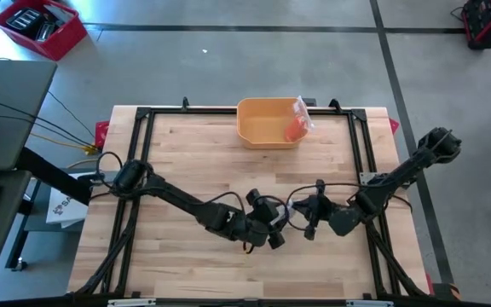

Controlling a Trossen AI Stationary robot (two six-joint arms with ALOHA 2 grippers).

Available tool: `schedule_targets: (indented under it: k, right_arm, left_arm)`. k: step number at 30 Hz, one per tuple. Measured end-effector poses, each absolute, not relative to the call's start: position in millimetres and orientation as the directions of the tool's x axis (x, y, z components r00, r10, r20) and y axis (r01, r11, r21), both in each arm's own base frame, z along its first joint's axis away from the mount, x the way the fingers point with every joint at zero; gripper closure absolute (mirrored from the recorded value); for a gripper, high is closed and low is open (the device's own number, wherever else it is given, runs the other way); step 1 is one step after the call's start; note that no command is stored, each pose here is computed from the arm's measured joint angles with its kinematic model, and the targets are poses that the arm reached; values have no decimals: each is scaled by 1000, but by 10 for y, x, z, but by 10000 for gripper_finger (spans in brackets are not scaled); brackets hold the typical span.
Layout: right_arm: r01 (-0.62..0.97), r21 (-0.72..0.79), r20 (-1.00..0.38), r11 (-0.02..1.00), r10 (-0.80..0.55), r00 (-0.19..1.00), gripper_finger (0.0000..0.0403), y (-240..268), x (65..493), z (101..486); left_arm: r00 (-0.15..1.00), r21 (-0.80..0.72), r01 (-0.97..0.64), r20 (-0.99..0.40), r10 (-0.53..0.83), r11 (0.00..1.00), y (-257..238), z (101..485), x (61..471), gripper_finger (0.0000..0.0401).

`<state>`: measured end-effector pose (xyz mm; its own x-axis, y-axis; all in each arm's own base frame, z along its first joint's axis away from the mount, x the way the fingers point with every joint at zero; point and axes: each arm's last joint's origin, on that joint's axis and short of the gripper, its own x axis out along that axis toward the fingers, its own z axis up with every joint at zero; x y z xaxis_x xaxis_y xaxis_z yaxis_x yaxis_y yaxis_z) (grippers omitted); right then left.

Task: Roll bandage
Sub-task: Close the transparent zip bag

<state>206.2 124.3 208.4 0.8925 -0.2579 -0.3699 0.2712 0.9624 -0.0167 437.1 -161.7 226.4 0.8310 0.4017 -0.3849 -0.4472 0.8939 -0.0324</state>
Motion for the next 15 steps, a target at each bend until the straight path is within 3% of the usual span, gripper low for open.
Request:
schedule_targets:
  k: [7, 15]
  right_arm:
    - [300, -1, -387, 954, -277, 880, 403, 1229, 2047, 2058]
    - [298, 7, -389, 955, -271, 880, 403, 1243, 2036, 2055]
  left_arm:
    - [817, -10, -456, -402, 414, 890, -1615, 2174, 4385, 212]
    - [805, -13, -453, -436, 403, 891, -1562, 2145, 4389, 323]
